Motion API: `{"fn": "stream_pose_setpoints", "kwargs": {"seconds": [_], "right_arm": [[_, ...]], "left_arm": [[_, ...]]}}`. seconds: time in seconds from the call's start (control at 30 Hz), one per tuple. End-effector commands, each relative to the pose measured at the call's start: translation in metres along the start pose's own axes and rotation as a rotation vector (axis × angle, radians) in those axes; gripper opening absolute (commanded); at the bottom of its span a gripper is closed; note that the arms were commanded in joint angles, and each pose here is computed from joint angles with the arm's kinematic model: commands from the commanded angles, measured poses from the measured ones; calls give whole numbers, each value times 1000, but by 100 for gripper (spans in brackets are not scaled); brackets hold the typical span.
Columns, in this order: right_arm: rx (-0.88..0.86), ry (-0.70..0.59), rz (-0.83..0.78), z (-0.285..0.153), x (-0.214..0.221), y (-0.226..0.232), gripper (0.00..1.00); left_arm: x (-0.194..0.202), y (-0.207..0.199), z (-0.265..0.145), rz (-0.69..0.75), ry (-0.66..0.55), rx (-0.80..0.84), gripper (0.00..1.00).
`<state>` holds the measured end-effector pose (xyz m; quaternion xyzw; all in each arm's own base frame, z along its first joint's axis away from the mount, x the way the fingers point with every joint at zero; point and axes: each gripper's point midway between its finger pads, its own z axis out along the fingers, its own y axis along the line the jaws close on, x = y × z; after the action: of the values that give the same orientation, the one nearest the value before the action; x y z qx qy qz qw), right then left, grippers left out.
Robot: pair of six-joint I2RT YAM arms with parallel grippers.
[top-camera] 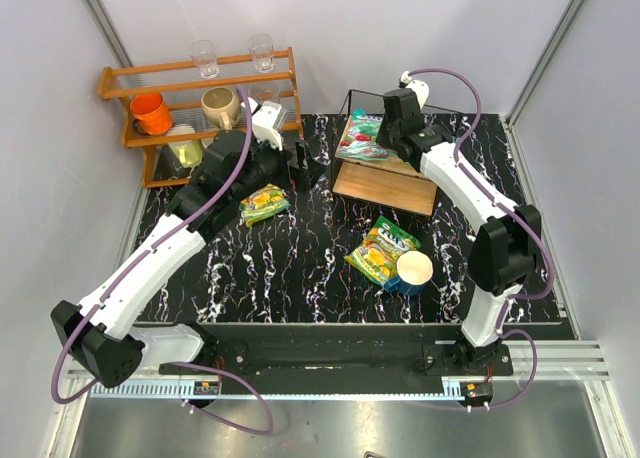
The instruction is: Place and organize the candy bags onto the shelf
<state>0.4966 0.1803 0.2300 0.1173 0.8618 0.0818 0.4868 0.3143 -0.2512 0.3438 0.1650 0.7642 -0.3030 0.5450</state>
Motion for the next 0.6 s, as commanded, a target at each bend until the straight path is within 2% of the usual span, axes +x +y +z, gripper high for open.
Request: {"fn": "stream_pose_setpoints", "kwargs": {"seconds": [0.0, 0.07, 0.13, 0.2, 0.27, 0.4, 0.43, 0.5, 0.57], "right_arm": [[-7, -120, 35, -24, -43, -7, 18], [-11, -125, 32, -25, -44, -8, 26], [-24, -144, 29, -30, -49, -6, 41], [-38, -155, 26, -34, -52, -5, 48], [-54, -178, 31, -37, -57, -3, 54], [-107, -234, -13, -41, -70, 5, 55], [-149, -253, -22, -41, -74, 14, 54], [-176, -258, -65, -34, -68, 18, 24], [-219, -280, -88, -25, -64, 25, 3]], "left_arm": [[-13, -5, 0, -12, -52, 25, 99], [-12, -5, 1, -15, -51, 27, 99], [-12, -6, 1, -17, -49, 31, 99], [-12, -6, 1, -17, -50, 32, 99], [-13, -5, 0, -15, -53, 29, 99], [-15, -5, -2, -13, -60, 26, 99], [-15, -5, -3, -13, -61, 27, 99], [-14, -5, -3, -12, -61, 23, 99], [-12, -4, -3, -12, -56, 22, 99]]}}
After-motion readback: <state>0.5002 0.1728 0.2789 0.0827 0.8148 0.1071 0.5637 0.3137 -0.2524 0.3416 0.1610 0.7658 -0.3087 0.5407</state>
